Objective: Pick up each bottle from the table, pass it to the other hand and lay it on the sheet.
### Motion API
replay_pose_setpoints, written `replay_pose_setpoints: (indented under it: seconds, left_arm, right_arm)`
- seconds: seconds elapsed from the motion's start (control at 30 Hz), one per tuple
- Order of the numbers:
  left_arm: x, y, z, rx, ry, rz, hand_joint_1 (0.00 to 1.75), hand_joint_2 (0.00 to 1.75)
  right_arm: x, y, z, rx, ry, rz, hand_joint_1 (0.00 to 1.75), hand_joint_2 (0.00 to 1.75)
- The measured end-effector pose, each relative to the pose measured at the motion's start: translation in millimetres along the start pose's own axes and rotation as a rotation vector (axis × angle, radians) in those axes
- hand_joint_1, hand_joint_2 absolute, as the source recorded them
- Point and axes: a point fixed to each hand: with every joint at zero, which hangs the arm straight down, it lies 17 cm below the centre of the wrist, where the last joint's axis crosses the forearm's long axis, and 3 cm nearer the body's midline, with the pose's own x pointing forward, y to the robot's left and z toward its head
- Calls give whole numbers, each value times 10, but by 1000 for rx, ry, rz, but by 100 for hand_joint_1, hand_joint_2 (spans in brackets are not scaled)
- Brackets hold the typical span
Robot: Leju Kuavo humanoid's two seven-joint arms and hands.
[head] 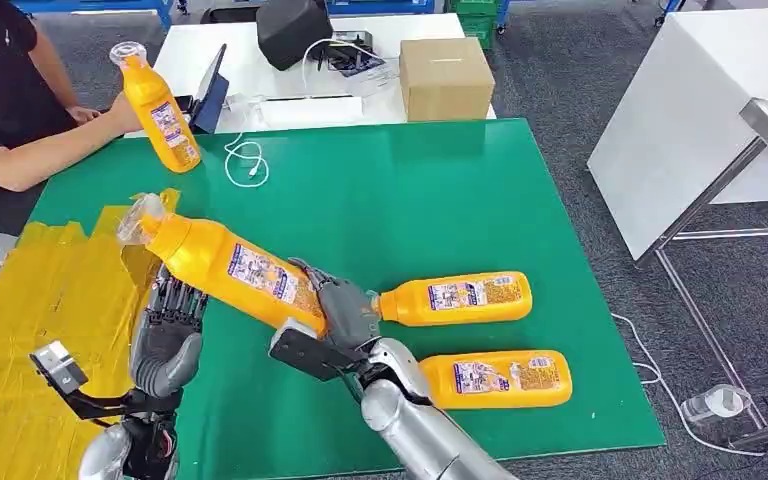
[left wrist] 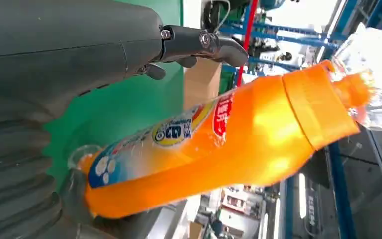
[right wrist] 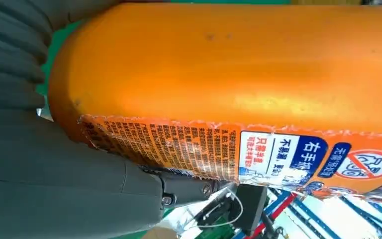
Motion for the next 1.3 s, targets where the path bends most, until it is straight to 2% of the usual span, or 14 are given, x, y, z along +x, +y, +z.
replay_pose_setpoints:
  seconds: [0.4,0.77,0.8,1.3]
  left_arm:
    - [-33,91,31,14,10,-20,0,175]
    - [-58,157,39,34,21,3,0,175]
    - [-58,166,44,37,21,4,175,175]
    - [-10,222,80,47,3,28,175,175]
  right_arm:
    - [162,308,63,77,-34,10,175,175]
    - [428,880,226,219,-57,44,175,175]
    - [435,895,229,224,-59,46,175,175]
    - [413,994,268,243,-54,45,175,175]
